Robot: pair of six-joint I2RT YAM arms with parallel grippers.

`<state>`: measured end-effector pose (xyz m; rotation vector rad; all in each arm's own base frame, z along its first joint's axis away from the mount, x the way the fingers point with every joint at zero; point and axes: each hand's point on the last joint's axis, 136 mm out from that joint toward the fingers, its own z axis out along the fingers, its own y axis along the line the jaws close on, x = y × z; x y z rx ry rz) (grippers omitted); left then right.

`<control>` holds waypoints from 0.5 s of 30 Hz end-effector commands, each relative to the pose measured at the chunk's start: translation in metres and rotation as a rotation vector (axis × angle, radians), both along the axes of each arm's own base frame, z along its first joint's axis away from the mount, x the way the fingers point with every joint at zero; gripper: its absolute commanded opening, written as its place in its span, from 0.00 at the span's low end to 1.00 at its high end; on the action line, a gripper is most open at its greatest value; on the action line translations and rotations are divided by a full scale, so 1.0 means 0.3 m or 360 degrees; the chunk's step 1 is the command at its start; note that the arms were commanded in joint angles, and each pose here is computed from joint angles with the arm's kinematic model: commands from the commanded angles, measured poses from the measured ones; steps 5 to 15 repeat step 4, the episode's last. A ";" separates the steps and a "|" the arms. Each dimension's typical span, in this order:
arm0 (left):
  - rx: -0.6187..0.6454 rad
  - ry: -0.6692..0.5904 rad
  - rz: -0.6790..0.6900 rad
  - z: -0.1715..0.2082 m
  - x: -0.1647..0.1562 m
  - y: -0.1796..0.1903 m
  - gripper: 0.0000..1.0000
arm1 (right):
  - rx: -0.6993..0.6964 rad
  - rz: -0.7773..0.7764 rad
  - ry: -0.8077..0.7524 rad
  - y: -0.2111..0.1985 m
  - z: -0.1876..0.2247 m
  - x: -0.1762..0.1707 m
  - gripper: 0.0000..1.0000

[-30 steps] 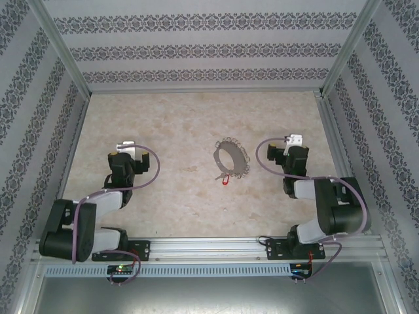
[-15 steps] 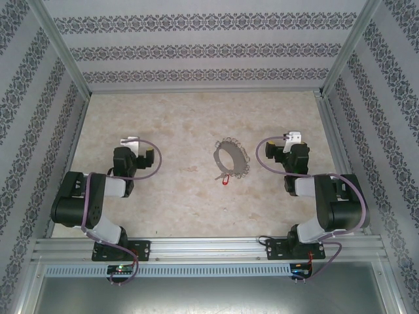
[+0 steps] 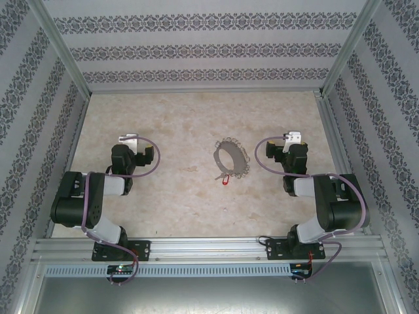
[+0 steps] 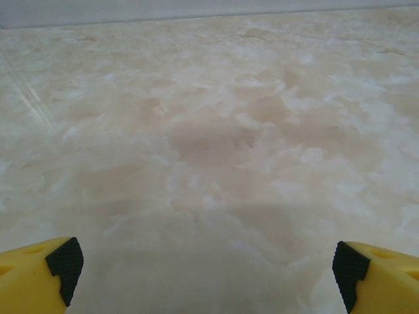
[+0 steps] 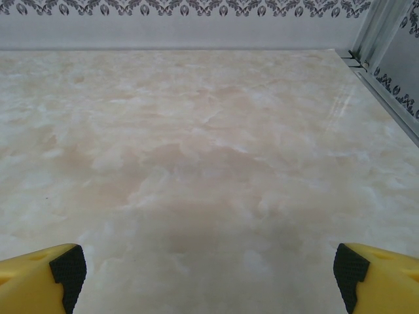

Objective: Put the keys on the keyring

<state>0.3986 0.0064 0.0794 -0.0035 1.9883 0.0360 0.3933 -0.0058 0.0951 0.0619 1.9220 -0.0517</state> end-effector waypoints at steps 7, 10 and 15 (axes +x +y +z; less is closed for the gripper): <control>-0.0034 -0.0008 0.0009 0.006 0.006 0.005 1.00 | 0.0013 -0.0013 -0.0067 0.000 0.037 0.010 0.98; -0.0034 -0.0008 0.0009 0.006 0.006 0.005 1.00 | 0.0013 -0.0013 -0.0067 0.000 0.037 0.010 0.98; -0.0034 -0.0008 0.0009 0.006 0.006 0.005 1.00 | 0.0013 -0.0013 -0.0067 0.000 0.037 0.010 0.98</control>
